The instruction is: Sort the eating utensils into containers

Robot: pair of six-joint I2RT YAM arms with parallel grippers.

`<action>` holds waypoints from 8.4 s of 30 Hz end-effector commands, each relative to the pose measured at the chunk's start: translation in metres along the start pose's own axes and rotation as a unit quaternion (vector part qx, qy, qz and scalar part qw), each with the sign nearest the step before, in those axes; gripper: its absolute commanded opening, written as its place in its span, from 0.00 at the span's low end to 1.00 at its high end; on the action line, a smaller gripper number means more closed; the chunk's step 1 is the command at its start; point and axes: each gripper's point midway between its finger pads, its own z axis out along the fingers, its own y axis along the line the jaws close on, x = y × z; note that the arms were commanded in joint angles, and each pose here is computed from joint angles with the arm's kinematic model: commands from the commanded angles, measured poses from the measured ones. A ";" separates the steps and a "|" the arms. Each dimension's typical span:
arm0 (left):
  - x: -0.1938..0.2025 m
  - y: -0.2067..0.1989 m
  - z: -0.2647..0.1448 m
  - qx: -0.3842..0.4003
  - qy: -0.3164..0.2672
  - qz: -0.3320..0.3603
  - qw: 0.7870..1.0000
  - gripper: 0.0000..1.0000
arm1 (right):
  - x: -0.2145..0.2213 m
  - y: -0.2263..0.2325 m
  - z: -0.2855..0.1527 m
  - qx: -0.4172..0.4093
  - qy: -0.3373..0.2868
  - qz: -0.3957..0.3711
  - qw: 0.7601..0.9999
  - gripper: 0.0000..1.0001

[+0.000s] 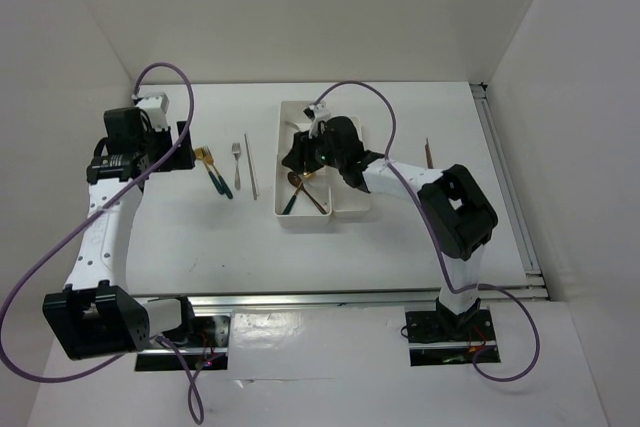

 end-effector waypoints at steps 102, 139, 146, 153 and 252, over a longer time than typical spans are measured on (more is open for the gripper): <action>-0.023 -0.141 -0.044 0.562 0.122 -0.054 0.817 0.00 | -0.101 -0.099 -0.224 0.197 -0.045 -0.162 0.966 0.61; 0.073 -0.268 0.071 0.269 0.087 0.144 0.948 0.00 | -0.087 -0.112 -0.257 0.239 -0.038 -0.126 0.962 0.61; 0.105 -0.259 0.082 0.257 0.123 0.166 0.944 0.00 | -0.084 -0.113 -0.258 0.239 -0.033 -0.129 0.962 0.61; 0.122 -0.255 0.078 0.257 0.143 0.176 0.940 0.30 | -0.085 -0.119 -0.256 0.248 -0.028 -0.131 0.959 0.72; 0.002 -0.284 0.200 0.353 0.072 0.239 0.902 0.00 | -0.063 -0.130 -0.281 0.273 -0.006 -0.096 0.957 0.66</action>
